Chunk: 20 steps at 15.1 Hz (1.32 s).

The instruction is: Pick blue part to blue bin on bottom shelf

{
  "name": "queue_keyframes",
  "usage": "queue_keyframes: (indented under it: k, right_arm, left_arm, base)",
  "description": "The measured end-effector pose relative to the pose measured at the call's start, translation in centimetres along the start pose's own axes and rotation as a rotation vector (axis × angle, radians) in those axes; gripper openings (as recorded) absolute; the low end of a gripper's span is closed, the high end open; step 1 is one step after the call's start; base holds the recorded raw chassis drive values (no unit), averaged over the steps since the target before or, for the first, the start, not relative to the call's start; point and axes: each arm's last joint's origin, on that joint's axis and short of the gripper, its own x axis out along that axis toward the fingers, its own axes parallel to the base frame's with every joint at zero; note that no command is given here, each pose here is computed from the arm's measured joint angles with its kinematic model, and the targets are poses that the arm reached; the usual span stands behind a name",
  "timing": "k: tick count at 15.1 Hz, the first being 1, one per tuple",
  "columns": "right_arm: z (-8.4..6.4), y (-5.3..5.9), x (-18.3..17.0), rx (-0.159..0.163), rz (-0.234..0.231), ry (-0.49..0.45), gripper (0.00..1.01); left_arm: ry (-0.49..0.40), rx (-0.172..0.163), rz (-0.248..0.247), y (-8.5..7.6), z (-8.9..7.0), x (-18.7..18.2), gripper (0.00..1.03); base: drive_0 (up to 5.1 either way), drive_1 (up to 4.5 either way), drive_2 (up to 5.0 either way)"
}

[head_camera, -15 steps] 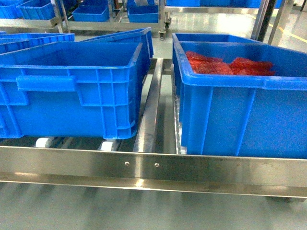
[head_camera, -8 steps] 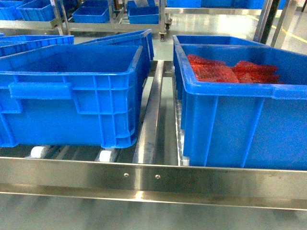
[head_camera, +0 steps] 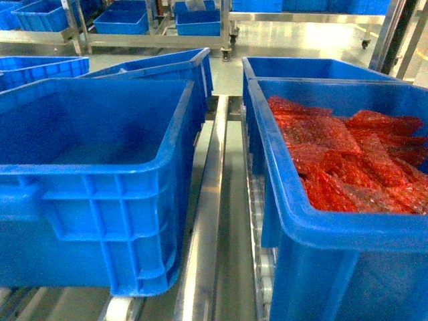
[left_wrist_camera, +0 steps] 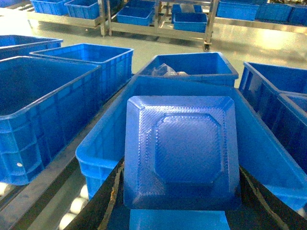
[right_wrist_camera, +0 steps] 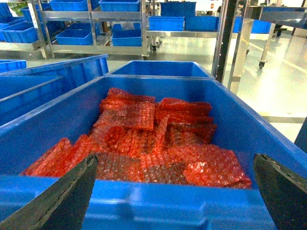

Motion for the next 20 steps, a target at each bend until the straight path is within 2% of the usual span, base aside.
queue_keyframes:
  k: [5, 20]
  right_arm:
    - [-0.02, 0.00, 0.00, 0.000, -0.001, 0.003, 0.98]
    - [-0.02, 0.00, 0.00, 0.000, 0.000, 0.002, 0.98]
  left_arm:
    - [0.004, 0.003, -0.005, -0.05, -0.04, 0.04, 0.43]
    - [0.002, 0.001, -0.005, -0.05, -0.02, 0.03, 0.43]
  base:
    - [0.0, 4.11, -4.1]
    - [0.0, 0.00, 0.0]
